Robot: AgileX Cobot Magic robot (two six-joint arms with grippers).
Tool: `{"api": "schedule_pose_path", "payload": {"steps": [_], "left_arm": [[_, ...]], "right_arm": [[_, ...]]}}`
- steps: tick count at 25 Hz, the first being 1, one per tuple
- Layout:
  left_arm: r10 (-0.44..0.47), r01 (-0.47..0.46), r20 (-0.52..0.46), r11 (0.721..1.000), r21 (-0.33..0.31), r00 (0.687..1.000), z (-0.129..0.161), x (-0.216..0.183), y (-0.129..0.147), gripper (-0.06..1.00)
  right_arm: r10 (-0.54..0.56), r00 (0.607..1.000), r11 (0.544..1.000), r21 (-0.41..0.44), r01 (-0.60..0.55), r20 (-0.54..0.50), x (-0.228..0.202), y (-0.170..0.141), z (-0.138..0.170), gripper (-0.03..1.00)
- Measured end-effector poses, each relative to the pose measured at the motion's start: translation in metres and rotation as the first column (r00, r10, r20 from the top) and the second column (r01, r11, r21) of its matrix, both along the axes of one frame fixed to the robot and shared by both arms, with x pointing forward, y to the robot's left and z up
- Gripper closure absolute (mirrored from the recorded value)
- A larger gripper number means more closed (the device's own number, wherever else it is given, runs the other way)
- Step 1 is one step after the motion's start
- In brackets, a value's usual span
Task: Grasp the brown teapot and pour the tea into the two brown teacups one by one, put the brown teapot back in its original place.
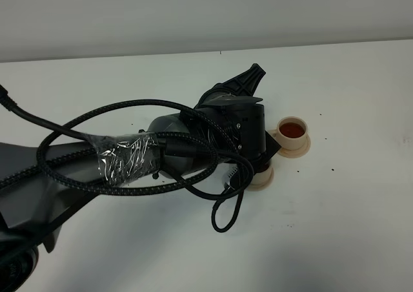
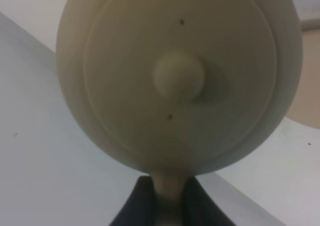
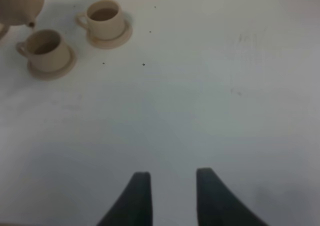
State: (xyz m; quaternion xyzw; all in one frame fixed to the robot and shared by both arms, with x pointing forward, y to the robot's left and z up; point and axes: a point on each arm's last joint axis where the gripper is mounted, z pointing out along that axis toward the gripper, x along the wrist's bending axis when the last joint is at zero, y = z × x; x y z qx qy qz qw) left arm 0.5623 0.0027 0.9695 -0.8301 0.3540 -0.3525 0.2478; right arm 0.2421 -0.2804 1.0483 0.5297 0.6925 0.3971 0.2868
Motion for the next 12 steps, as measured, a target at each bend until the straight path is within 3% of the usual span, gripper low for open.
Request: {"api": "schedule_pose_path", "payload": {"steps": [12], "left_arm": [[-0.040,0.040,-0.012,0.997,0.066,0.999,0.0003,-0.0014,-0.0001,0.82]], "right_arm": [[0.000,1.000,1.000,0.001,0.000,0.000,0.0000,0.0000,0.0000,0.73]]}}
